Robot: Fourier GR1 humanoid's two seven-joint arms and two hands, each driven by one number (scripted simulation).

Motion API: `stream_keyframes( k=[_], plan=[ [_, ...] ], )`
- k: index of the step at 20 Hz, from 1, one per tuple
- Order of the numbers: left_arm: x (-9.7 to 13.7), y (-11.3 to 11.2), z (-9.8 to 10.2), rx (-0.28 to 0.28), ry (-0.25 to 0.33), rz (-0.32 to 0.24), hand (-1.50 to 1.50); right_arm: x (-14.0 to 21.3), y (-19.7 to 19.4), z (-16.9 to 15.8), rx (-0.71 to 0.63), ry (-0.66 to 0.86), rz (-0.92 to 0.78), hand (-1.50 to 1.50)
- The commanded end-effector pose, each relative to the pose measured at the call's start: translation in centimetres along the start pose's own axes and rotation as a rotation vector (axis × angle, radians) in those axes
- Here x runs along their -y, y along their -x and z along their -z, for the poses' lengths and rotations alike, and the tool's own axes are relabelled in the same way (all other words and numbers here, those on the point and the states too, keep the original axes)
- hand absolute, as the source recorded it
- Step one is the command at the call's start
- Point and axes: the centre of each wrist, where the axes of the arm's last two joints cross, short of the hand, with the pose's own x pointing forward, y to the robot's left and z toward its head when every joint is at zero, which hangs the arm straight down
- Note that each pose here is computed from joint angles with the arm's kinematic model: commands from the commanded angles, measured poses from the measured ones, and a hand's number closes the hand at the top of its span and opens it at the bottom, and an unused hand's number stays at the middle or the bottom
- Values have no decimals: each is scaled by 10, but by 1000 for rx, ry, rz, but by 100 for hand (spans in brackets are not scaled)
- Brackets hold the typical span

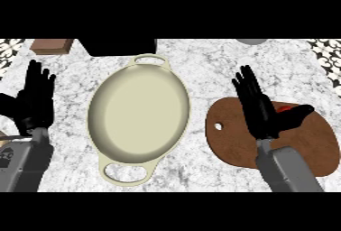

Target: Pick the tomato from the cutting board and place it in the pot

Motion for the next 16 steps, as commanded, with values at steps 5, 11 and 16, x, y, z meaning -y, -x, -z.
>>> stream_keyframes(
  k=[5, 11, 16],
  plan=[
    [-47, 20, -15, -39, 116, 386, 0, 171, -29, -48, -328, 271, -330, 150],
    [-58, 44, -38, -114, 184, 461, 0, 231, -69, -82, 27, 307, -1057, -150],
    [-63, 52, -60, -104, 221, 472, 0, 262, -71, -119, 88, 304, -969, -150]
  ],
)
